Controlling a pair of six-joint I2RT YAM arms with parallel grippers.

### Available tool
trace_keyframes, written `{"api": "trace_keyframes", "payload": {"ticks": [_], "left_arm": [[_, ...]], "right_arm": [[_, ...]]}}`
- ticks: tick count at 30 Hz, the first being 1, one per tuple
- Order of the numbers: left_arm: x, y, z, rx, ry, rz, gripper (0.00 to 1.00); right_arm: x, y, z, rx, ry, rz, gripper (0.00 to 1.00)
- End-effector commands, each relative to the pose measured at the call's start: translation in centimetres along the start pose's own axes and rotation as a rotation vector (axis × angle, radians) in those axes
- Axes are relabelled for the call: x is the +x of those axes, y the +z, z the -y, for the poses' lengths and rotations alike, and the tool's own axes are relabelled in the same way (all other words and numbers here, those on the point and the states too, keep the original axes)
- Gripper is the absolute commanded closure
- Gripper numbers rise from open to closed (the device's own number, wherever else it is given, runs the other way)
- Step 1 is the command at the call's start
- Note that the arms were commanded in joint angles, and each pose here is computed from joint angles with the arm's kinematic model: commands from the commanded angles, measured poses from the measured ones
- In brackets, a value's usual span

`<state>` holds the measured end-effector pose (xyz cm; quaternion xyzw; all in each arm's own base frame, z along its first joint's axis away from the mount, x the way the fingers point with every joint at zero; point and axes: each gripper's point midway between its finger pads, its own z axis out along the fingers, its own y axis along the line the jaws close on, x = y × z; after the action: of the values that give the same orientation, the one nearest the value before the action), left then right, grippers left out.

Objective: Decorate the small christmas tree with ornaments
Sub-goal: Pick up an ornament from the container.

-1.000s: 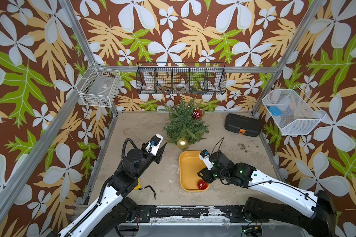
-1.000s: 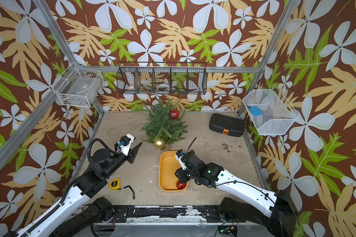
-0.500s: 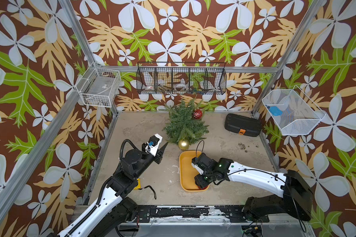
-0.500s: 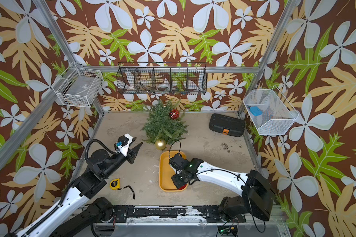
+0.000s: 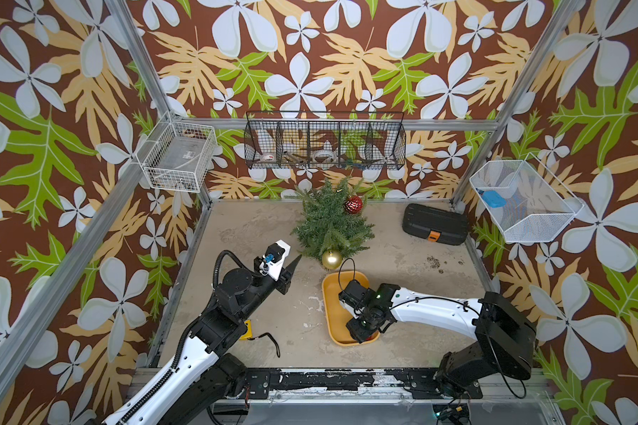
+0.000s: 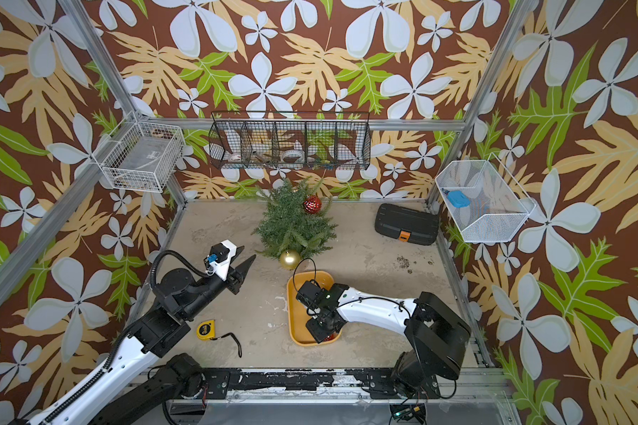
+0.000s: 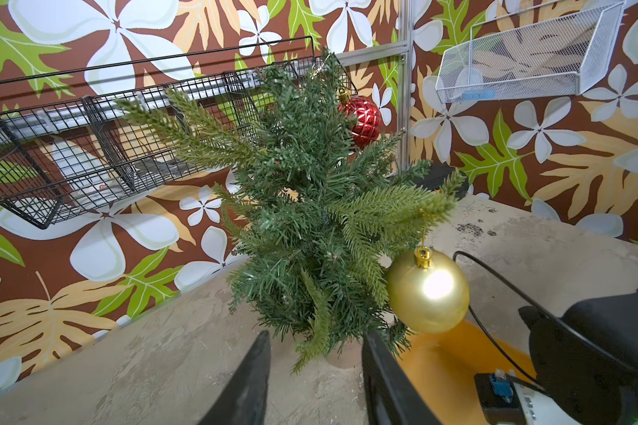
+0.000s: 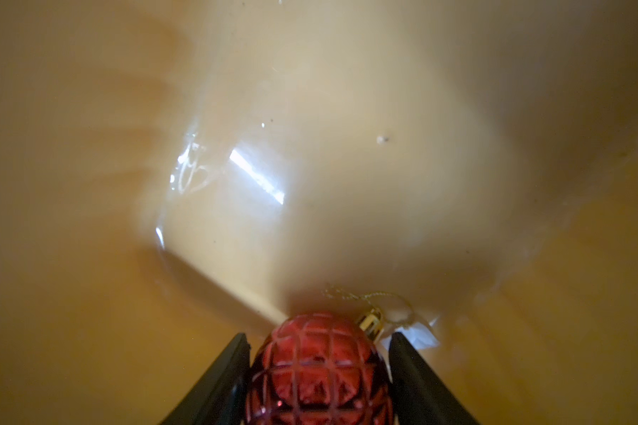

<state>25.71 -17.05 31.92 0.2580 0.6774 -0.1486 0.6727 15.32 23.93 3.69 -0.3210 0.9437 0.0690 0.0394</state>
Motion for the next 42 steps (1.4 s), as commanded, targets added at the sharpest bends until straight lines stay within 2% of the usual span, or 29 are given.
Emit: {"api": "trace_keyframes", "payload": {"ticks": [1,13,21,24,28,34,37,42], "left_arm": [[-0.9,0.0,0.0,0.003,-0.005,0.035,0.58],[-1.1,-0.2,0.7,0.047,-0.001,0.053,0.57],[-1.0,-0.1,0.9,0.053,-0.001,0.052,0.57],[-1.0,-0.1,0.9,0.056,-0.001,0.054,0.57],[-0.9,-0.1,1.0,0.057,-0.002,0.051,0.57],[-1.1,-0.1,1.1,0.067,-0.002,0.057,0.57],[-1.1,-0.2,1.2,0.074,-0.002,0.059,0.57],[-1.1,-0.2,1.3,0.076,-0.003,0.060,0.57]], "right_arm": [[-0.5,-0.5,0.1,0.013,-0.012,0.019,0.44],[-3.8,-3.7,-0.7,-0.026,-0.014,0.218,0.45],[-8.6,-3.4,1.0,-0.045,0.096,0.394,0.47],[-9.0,-2.6,0.6,-0.067,0.088,0.406,0.47],[-8.6,-1.3,0.7,-0.063,0.067,0.376,0.43],[-7.9,-2.6,1.8,-0.002,0.110,0.366,0.24],[-7.2,-3.8,2.5,0.017,0.175,0.378,0.23],[-6.2,-4.5,2.1,-0.047,0.297,0.415,0.21]]}}
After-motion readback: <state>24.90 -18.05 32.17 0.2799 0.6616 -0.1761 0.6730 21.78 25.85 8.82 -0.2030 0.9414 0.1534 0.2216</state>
